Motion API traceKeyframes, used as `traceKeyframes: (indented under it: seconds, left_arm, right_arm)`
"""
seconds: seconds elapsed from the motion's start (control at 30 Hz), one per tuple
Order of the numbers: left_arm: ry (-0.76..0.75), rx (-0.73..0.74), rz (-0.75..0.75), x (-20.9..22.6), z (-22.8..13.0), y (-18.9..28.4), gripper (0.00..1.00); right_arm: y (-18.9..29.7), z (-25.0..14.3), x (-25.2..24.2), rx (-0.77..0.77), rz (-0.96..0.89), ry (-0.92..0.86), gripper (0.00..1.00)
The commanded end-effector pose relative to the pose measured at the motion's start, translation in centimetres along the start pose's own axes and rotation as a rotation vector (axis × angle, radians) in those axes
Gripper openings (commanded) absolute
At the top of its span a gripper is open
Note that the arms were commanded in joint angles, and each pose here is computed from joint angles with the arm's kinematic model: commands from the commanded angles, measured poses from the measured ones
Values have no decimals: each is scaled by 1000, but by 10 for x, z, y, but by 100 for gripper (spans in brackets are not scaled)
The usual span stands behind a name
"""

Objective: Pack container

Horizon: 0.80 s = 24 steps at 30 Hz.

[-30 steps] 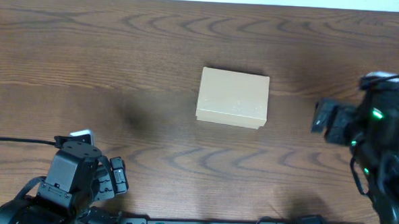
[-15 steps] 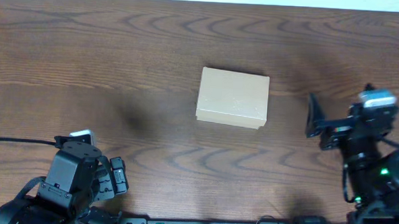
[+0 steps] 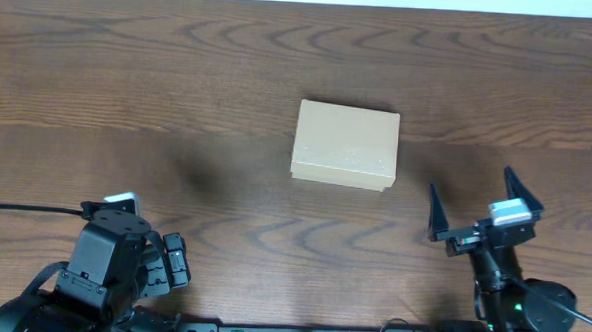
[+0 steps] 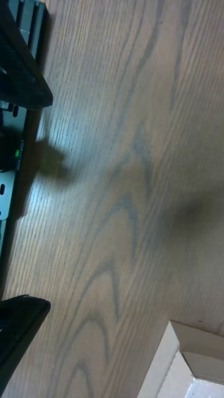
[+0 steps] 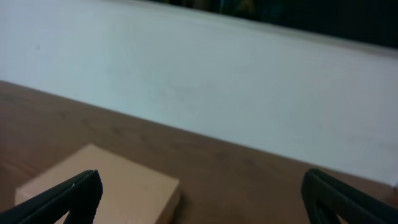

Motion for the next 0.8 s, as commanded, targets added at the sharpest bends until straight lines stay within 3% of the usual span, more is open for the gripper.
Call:
traceKeyframes:
  seconds: [0.0, 0.2, 0.57, 0.77]
  left_arm:
    - [9, -12, 9, 1, 1, 0, 95]
    - [9, -12, 9, 1, 1, 0, 95]
    - [9, -12, 9, 1, 1, 0, 95]
    - [9, -12, 9, 1, 1, 0, 95]
  right_arm:
    - [0, -16, 3, 3, -21, 21, 99]
    - [-2, -32, 6, -37, -50, 99, 99]
    - [4, -5, -7, -302, -214, 141, 99]
    - [4, -8, -6, -352, -238, 151, 99]
Point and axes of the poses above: each gripper's point midway between its finger pads, its own y axis back along the fingers, its own x axis along the line the jaws close on, z = x × y, the point moved 8 cm from there along y, back along the fingers, and after that the axes turned 13 degrees about y, right-handed, at the moved point
